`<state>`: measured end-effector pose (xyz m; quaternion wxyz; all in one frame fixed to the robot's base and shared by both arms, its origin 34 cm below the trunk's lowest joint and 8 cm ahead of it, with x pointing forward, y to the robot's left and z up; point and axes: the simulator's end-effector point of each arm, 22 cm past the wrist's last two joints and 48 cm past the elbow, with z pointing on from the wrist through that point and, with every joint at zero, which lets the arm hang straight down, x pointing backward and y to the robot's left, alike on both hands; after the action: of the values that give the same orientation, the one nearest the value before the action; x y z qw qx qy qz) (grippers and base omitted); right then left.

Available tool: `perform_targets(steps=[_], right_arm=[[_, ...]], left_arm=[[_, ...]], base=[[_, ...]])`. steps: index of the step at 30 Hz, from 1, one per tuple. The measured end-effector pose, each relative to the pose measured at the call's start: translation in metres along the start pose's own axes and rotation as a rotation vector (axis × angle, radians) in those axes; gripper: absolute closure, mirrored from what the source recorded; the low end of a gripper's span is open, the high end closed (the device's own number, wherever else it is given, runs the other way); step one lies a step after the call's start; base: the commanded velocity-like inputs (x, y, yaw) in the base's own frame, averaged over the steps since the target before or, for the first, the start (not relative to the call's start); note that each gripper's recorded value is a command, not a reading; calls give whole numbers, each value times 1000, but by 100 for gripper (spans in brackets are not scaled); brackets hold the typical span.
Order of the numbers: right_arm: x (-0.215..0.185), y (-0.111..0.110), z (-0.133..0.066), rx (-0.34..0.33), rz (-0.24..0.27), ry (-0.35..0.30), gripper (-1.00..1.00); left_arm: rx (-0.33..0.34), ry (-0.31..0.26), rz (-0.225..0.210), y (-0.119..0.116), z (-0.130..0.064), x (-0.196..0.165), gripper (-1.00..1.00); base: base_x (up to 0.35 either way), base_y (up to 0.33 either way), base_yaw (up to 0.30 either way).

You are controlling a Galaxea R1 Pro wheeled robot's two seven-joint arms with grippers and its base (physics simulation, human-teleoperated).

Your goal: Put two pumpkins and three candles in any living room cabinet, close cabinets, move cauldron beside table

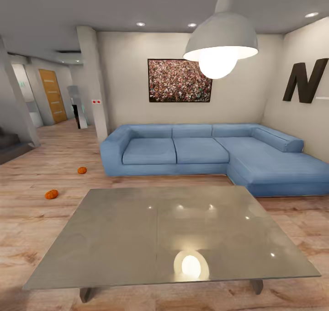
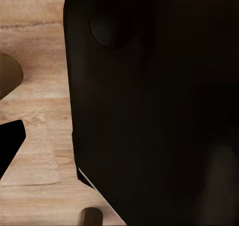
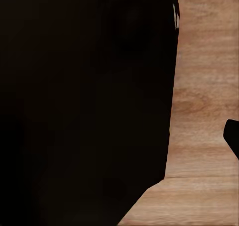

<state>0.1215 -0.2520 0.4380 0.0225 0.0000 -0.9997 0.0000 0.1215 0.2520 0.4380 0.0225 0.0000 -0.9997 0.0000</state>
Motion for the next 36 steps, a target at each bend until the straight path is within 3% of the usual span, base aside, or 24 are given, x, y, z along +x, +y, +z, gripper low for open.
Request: perform_targets(steps=[2,12,19,36], right_arm=[[-12,8,0,-9,13,-22,-100],[-27,-4,-1,6,3,-67,-100],[-27,-5,-1,9,0,-72,-100],[-28,-2,-1,4,1,-75,-100]], left_arm=[[-4,-12,2,7,0,-3,-100],[-4,-23,-10,6,0,-8,-100],[-6,-24,-10,6,0,-9,-100],[-6,-23,-8,7,0,-8,-100]], base=[[0,0,0],[-91,0,0],[-167,0,0],[-6,0,0]])
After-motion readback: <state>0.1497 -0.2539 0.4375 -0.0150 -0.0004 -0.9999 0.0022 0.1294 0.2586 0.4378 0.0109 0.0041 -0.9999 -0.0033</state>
